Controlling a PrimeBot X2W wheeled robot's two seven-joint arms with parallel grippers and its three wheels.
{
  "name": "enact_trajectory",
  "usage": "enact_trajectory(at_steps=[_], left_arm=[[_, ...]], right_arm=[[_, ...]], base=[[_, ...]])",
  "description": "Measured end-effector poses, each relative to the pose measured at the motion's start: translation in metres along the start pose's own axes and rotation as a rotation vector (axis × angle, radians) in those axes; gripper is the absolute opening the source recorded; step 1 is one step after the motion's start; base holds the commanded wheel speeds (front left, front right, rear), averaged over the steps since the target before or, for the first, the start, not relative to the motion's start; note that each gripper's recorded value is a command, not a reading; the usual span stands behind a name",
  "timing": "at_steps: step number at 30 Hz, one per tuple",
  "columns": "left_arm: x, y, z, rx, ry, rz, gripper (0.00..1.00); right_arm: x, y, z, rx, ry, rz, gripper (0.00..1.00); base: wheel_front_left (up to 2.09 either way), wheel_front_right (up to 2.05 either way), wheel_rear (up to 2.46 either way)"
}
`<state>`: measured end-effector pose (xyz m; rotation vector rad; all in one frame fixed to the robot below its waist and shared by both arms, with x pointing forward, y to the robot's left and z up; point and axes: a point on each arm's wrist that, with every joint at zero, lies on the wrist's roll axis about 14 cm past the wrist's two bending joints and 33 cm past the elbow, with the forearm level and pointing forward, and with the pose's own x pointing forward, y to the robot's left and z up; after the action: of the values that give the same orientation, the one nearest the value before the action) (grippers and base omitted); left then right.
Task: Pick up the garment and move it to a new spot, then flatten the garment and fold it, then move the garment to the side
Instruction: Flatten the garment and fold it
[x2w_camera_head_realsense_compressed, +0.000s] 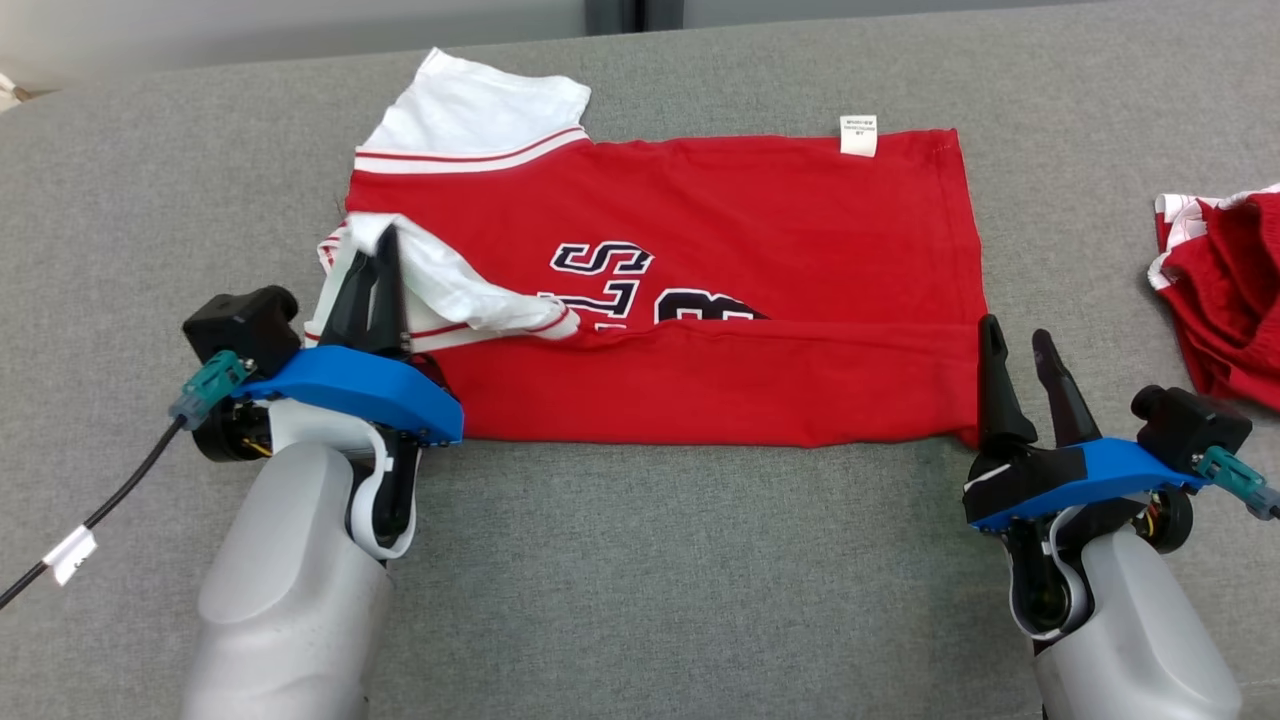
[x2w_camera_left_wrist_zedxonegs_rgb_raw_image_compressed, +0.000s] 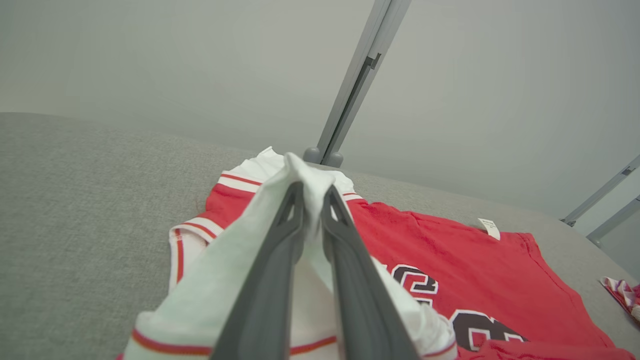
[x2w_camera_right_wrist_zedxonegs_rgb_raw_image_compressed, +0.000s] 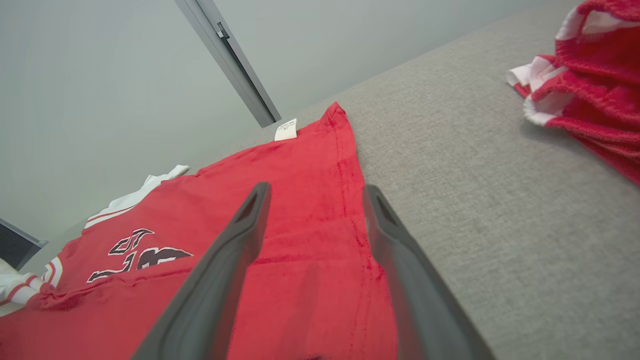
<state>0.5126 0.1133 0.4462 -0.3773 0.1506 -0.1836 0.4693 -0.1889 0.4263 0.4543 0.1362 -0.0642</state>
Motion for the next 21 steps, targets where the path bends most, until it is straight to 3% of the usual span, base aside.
enact_trajectory(at_steps=[13, 21], left_arm=[[-0.030, -0.013, 0.027, 0.063, -0.066, -0.024, 1.00], [-0.069, 0.032, -0.014, 0.085, 0.118, 0.088, 1.00]], right_arm=[[-0.023, 0.008, 0.023, -0.098, -0.066, 0.031, 1.00], [-0.043, 0.013, 0.017, -0.164, -0.048, 0.059, 1.00]], base=[[0.00, 0.00, 0.00], [0.00, 0.00, 0.00]])
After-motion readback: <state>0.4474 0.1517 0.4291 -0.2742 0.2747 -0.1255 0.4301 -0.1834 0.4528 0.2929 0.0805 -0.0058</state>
